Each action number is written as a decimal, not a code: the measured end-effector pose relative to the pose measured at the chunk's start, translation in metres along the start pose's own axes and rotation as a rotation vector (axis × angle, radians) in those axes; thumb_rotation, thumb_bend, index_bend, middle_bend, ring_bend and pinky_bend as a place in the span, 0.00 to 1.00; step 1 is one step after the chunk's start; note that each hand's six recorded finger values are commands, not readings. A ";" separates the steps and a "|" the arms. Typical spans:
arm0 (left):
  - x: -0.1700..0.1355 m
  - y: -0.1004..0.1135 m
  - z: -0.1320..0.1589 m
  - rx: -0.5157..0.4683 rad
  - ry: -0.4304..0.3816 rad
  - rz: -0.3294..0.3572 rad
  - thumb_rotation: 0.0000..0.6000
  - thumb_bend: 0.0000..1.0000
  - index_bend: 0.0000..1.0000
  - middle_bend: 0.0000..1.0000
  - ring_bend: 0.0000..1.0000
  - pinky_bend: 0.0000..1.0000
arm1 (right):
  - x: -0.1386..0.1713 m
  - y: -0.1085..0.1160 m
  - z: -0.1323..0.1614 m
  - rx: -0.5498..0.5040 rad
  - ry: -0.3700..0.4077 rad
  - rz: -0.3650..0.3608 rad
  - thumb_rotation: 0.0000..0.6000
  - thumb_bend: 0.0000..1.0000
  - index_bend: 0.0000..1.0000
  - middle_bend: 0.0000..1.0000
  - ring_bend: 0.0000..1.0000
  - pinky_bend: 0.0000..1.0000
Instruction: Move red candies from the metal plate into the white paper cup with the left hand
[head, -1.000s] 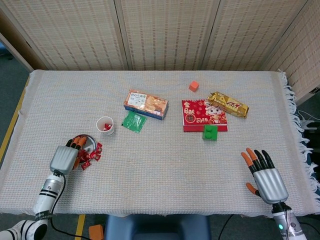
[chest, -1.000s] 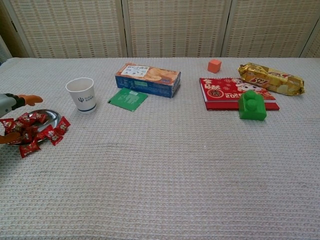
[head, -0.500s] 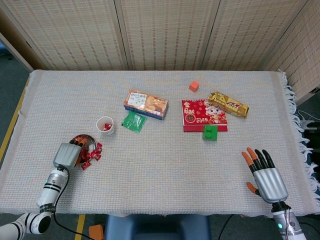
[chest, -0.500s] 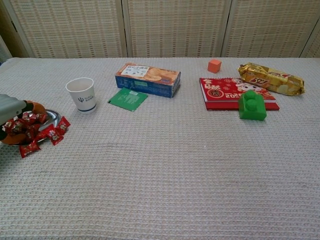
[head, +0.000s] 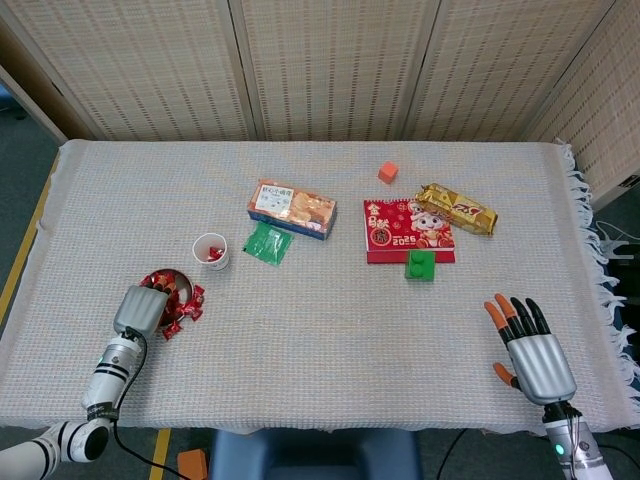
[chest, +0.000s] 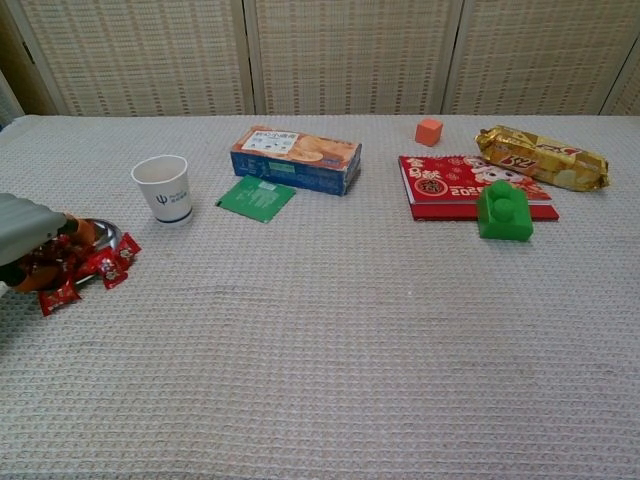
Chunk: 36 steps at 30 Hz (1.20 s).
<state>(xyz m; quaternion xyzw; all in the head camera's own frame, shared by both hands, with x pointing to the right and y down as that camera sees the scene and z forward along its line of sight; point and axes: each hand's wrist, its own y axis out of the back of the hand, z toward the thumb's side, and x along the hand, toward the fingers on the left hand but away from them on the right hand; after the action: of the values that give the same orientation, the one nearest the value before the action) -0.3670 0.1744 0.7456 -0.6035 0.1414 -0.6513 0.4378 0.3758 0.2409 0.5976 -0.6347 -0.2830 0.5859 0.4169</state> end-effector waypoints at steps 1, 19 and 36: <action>0.000 0.000 0.001 0.005 0.000 0.005 1.00 0.36 0.33 0.32 0.41 0.95 | 0.000 0.000 0.000 0.000 -0.001 0.001 1.00 0.12 0.00 0.00 0.00 0.00; 0.002 -0.001 0.003 0.016 -0.003 0.035 1.00 0.37 0.50 0.47 0.49 0.99 | -0.001 0.000 -0.001 0.000 -0.007 0.004 1.00 0.12 0.00 0.00 0.00 0.00; 0.003 0.003 0.000 -0.001 0.000 0.073 1.00 0.37 0.56 0.53 0.53 0.99 | -0.002 -0.001 -0.001 0.002 -0.009 0.007 1.00 0.12 0.00 0.00 0.00 0.01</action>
<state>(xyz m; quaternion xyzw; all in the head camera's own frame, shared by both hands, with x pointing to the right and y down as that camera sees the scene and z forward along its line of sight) -0.3654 0.1711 0.7455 -0.5982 0.1639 -0.6347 0.4610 0.3769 0.2390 0.5997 -0.6328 -0.2820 0.5905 0.4140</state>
